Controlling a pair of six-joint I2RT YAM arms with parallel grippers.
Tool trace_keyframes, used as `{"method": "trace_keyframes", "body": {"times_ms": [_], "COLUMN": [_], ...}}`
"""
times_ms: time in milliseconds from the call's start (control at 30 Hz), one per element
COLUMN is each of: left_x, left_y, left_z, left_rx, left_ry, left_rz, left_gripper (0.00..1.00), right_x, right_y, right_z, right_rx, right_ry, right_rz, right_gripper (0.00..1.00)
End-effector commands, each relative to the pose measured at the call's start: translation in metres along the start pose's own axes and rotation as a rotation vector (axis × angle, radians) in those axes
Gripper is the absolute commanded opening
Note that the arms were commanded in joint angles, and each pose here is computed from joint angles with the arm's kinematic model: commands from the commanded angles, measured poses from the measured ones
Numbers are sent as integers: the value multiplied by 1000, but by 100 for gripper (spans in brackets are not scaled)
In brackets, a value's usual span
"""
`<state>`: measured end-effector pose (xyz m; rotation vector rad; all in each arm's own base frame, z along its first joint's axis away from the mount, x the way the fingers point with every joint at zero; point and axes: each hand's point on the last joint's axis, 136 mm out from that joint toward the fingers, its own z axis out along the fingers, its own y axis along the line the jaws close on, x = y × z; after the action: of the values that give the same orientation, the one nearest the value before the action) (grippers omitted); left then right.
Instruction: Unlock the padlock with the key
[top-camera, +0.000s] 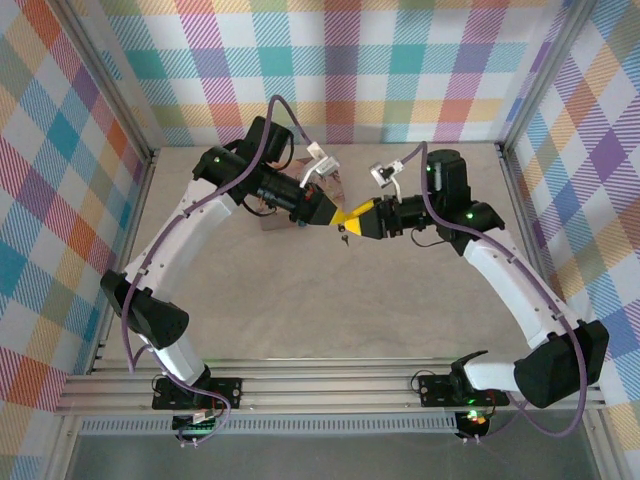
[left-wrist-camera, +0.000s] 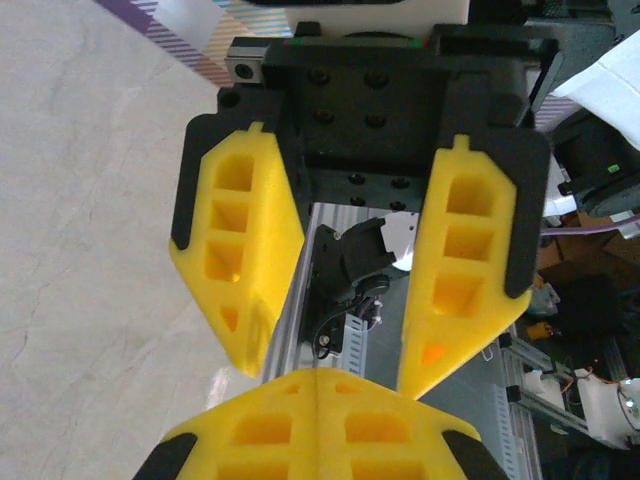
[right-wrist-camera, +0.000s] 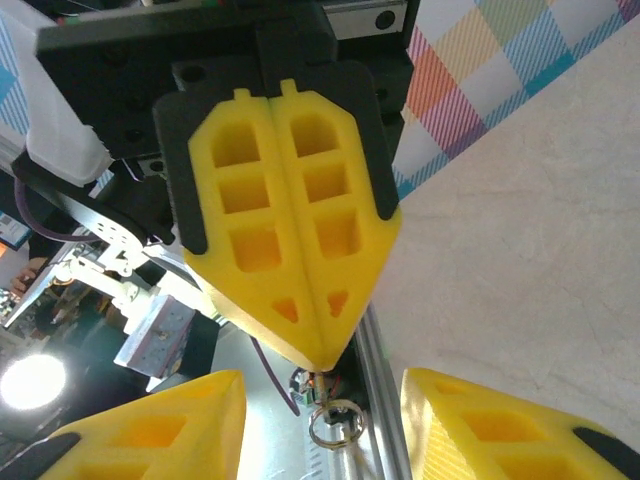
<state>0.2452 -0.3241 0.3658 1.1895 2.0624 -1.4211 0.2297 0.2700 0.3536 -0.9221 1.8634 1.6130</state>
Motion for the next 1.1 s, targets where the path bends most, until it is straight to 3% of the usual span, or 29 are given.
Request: {"method": "trace_keyframes", "body": {"times_ms": [0, 433, 600, 700, 933, 1000, 1067], "left_x": [-6, -8, -10, -16, -34, -36, -34], "left_y": [-13, -9, -6, 3, 21, 25, 32], "left_z": [-5, -3, -6, -12, -33, -39, -44], "left_rx": [40, 52, 39, 6, -36, -67, -100], "left_ry": [-21, -25, -35, -69, -247, -313, -364], "left_rz": [18, -17, -26, -80, -203, -213, -236], "left_gripper": [0, 0, 0, 1, 46, 54, 55], "right_x": [0, 5, 6, 5, 0, -4, -7], "right_y": [5, 5, 4, 0, -17, -22, -26], "right_z": [2, 13, 14, 16, 18, 17, 17], "right_rx": [-10, -60, -66, -65, -12, 10, 27], "right_ry": [9, 36, 40, 27, -66, -100, -130], "right_rz": [-50, -30, -25, -8, 41, 53, 66], "right_gripper": [45, 29, 0, 0, 0, 0, 0]}}
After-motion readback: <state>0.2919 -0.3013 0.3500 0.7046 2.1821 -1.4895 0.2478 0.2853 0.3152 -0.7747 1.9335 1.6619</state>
